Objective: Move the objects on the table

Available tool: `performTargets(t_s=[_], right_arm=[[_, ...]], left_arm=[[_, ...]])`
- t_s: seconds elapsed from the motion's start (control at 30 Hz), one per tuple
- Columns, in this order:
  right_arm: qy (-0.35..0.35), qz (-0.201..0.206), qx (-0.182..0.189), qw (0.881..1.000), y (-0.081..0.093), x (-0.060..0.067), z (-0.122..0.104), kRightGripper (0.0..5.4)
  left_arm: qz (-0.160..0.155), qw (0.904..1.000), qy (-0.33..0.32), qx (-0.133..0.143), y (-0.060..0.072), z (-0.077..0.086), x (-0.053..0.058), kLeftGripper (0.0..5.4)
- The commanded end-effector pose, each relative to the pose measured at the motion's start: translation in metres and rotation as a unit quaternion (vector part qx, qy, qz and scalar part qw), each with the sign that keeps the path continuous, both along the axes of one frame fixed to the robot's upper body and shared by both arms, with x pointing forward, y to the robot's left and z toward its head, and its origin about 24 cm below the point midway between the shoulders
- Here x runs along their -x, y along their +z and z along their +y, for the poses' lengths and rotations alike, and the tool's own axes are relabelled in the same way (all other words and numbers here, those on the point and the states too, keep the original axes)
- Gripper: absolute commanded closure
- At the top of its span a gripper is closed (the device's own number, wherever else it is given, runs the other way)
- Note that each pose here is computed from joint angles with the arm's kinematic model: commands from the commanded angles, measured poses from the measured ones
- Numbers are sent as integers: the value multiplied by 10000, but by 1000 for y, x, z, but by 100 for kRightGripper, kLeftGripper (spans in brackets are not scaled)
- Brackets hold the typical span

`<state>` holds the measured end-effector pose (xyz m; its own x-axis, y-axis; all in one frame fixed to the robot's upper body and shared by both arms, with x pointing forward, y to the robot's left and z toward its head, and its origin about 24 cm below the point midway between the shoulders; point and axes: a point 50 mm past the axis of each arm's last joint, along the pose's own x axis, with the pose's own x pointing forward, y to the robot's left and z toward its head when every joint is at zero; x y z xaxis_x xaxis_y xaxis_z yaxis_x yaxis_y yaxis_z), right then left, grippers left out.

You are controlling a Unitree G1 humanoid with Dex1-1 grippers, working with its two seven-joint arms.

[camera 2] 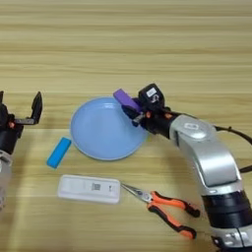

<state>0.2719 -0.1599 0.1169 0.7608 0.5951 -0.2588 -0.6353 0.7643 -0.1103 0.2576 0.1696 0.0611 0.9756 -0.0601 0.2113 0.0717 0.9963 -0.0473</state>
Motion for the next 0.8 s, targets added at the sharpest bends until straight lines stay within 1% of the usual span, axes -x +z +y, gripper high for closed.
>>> performTargets(t_s=[0.03, 0.2, 0.3, 0.37, 0.53, 0.8], right_arm=[[-29, -122, 144, 9998, 14, 14, -26, 399], [-231, -102, 336, 9991, 18, 25, -56, 399], [-283, -64, 547, 9981, 15, 32, -71, 399], [-281, -11, 617, 9977, 12, 35, -78, 399], [-299, 254, 753, 9964, -6, 38, -89, 399], [-101, 698, 1009, 9924, -33, 44, -102, 399]], left_arm=[[-30, 10000, 2, -33, 1, 1, 0, 0], [-30, 10000, 8, -51, 1, 2, -1, 0], [-34, 10000, 0, -60, 1, 3, -1, 0], [-37, 10000, -10, -65, 1, 3, -2, 0], [-48, 9999, -26, -90, 2, 4, -3, 0], [-71, 9999, -30, -108, 3, 6, -4, 0]])
